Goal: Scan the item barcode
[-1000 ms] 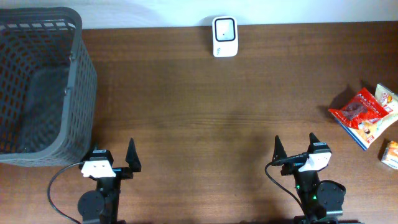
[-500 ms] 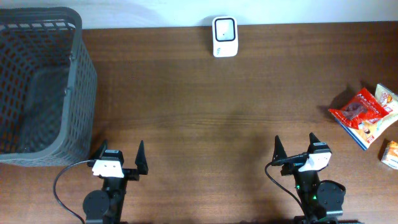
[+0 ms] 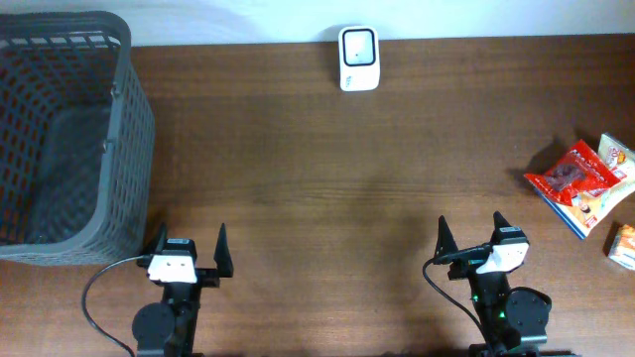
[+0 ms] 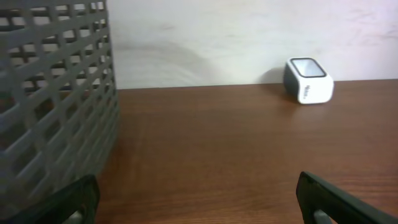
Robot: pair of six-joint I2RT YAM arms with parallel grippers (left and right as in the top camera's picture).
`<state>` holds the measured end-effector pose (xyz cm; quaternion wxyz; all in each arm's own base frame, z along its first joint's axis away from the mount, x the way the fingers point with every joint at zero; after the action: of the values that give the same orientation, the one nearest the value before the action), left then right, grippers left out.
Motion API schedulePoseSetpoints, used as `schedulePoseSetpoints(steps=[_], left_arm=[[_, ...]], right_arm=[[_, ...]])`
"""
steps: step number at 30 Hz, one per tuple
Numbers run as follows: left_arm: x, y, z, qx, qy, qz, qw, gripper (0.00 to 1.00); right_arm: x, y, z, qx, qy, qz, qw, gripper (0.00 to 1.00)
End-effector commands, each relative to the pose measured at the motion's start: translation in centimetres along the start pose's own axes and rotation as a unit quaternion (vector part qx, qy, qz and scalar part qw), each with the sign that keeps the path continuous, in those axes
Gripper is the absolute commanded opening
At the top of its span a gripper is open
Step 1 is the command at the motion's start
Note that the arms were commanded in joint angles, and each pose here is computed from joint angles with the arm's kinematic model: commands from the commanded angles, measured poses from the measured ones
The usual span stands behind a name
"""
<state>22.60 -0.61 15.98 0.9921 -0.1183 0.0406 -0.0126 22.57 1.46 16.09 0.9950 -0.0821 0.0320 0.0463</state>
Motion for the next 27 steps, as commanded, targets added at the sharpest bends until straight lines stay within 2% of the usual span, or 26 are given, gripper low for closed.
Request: schedulePoseSetpoints(steps=[1,27], left_arm=[[-0.01,0.79,-0.09,0.005,-0.004,0.025,1.0,0.99],[-0.09,1.75,0.23,0.004,-0.013,0.054,0.998,0.99]], right_arm=[[0.01,-0.27,-0.34,0.002,0.003,-0.008,1.0,0.98],[0.01,-0.27,-0.34,0.002,0.003,-0.008,1.0,0.98]])
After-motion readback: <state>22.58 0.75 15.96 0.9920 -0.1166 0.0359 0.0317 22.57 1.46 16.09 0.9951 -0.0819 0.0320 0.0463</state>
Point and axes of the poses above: each gripper's point midway between its finger pads, its own x axis out along the fingers, its own y axis along the line the jaws close on, z = x × y, the point moved 2 cm from there along -x, back along the fingers, and after that the axes turned 14 degrees about -x, right-handed, at the moved point
